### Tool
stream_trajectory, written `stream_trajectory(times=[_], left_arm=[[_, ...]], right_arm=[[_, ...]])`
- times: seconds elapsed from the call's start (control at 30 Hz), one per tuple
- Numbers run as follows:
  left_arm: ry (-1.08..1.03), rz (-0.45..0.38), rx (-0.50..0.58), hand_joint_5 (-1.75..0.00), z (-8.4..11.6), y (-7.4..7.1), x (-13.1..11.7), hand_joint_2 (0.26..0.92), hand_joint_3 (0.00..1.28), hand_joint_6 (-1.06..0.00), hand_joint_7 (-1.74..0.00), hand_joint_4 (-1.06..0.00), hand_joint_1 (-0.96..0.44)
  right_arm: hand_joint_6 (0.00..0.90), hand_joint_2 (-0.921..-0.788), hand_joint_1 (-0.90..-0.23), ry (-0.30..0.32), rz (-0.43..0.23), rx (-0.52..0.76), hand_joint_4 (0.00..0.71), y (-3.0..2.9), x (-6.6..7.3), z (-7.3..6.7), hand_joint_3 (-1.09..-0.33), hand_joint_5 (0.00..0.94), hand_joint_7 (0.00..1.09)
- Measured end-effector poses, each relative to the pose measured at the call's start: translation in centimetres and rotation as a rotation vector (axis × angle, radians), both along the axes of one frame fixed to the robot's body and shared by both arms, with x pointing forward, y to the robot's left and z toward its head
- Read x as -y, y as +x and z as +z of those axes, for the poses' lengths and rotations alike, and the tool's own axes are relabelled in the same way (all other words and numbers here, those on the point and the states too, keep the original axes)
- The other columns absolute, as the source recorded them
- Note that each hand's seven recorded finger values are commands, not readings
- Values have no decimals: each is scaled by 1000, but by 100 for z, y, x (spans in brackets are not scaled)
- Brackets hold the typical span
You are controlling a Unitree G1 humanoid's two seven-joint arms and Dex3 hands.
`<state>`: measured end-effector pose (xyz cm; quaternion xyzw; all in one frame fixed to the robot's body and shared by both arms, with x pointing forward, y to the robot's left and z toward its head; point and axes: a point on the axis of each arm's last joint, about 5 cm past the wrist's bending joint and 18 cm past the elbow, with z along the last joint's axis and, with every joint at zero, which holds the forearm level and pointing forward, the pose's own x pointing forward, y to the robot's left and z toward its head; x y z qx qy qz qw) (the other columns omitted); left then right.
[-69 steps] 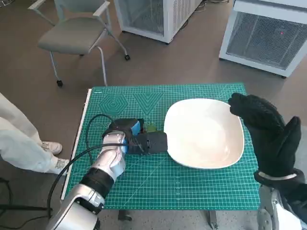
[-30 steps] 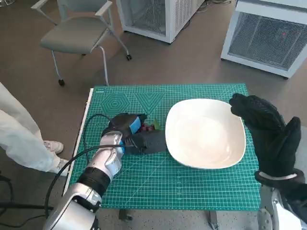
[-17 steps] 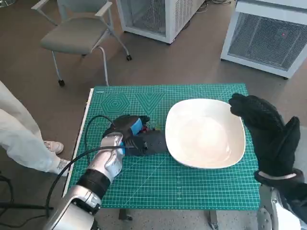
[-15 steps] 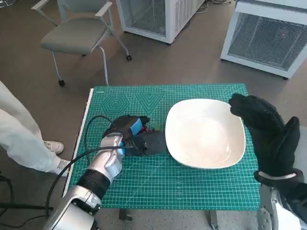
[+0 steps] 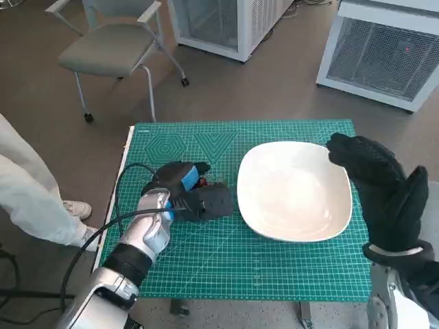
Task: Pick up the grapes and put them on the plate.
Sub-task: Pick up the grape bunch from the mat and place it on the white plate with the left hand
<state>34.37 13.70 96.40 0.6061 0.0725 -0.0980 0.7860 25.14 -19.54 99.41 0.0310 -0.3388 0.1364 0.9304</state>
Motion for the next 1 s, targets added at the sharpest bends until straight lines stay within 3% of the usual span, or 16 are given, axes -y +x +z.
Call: stream_trajectory(times=[0.03, 0.17, 0.27, 0.37, 0.53, 0.8, 1.0], left_arm=[[-4, -4, 3, -1551, 13, -2, 2, 699, 662, -657, -348, -482, 358], [-21, -21, 25, -1451, 78, -17, 1, 790, 472, -538, -1045, -479, 121], [-38, -35, 52, -1406, 143, -37, -3, 826, 390, -507, -1253, -487, 41], [-51, -53, 86, -1378, 228, -63, -7, 778, 427, -561, -1255, -534, 15], [-77, -82, 158, -1475, 405, -127, -24, 692, 516, -688, -1032, -586, 6], [-144, -130, 307, -1185, 709, -297, -18, 846, 150, -691, -1017, -766, 2], [-177, -166, 393, -1140, 853, -409, -17, 877, 71, -708, -998, -795, 1]], right_arm=[[193, -921, -504, 0, 0, 1, 315, 1, 0, 2, -569, 463, 889], [195, -921, -504, 0, 1, 3, 317, 5, -1, 8, -567, 464, 887], [195, -921, -504, -1, 1, 3, 317, 5, -1, 11, -568, 464, 885], [195, -921, -504, -1, 1, 4, 317, 5, -2, 13, -568, 464, 885], [196, -921, -504, -1, 2, 5, 317, 7, -4, 17, -568, 465, 884], [196, -921, -503, -2, 2, 6, 317, 9, -4, 18, -569, 465, 884], [196, -921, -503, -2, 3, 6, 316, 10, -6, 20, -569, 466, 884]])
